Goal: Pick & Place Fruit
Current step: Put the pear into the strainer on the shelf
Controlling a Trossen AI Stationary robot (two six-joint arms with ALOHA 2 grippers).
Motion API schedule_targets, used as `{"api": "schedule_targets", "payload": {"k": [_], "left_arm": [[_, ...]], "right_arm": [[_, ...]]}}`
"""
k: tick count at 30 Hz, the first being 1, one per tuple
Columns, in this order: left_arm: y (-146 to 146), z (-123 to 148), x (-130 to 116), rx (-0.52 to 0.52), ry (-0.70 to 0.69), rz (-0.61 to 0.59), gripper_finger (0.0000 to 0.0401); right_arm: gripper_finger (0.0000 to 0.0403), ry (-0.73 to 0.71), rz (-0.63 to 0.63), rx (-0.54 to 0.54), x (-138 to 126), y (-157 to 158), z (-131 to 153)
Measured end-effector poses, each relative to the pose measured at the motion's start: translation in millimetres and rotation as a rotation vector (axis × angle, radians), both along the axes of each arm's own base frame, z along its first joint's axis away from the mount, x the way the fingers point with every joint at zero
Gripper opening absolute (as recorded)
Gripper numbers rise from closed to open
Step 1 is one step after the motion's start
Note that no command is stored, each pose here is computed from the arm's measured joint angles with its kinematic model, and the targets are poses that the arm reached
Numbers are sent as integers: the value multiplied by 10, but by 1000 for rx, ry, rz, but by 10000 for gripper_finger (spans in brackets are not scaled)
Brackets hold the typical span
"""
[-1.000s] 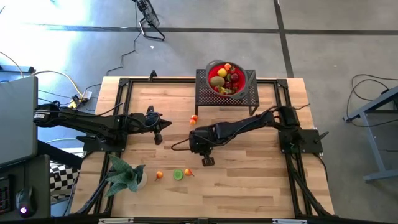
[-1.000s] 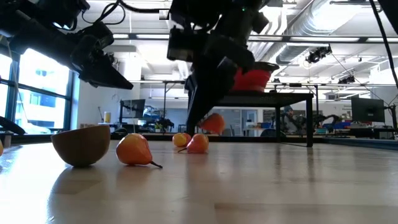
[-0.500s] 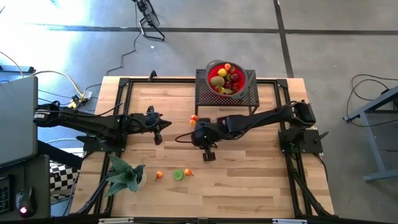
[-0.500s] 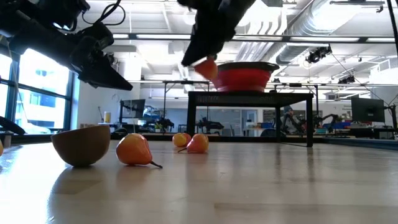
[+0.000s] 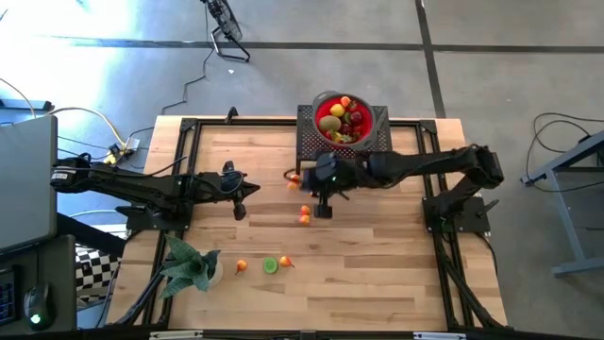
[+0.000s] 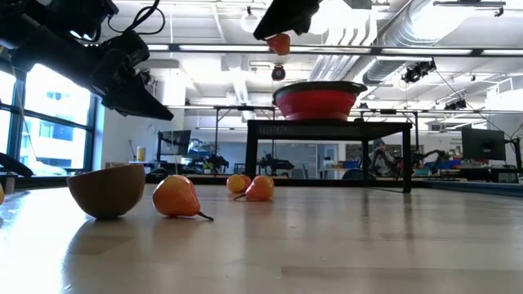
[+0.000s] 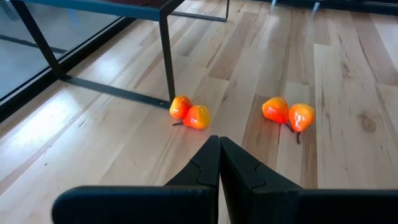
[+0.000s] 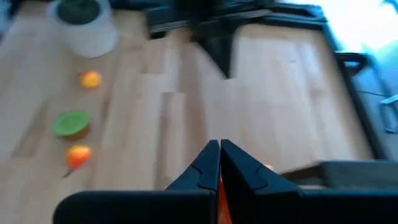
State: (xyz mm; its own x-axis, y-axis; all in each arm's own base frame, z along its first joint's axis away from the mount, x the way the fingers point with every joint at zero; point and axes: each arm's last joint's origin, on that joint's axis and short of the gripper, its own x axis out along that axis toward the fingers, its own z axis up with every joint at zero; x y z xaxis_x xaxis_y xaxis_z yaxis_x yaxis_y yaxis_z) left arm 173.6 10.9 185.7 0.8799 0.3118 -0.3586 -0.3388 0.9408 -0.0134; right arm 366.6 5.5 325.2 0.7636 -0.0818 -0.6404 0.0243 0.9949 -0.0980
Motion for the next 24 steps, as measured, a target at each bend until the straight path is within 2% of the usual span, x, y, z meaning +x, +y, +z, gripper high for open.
{"api": "schedule_targets", "payload": {"k": [8, 14, 24], "left_arm": [[0, -1, 0, 0, 1, 1, 6], [1, -2, -1, 0, 2, 1, 6], [2, -5, -2, 2, 5, 5, 6]], "right_arm": [[3, -59, -170, -79, -186, -379, 235], [3, -30, -286, -155, -274, -748, 249], [3, -4, -445, -172, -458, -1336, 250]]}}
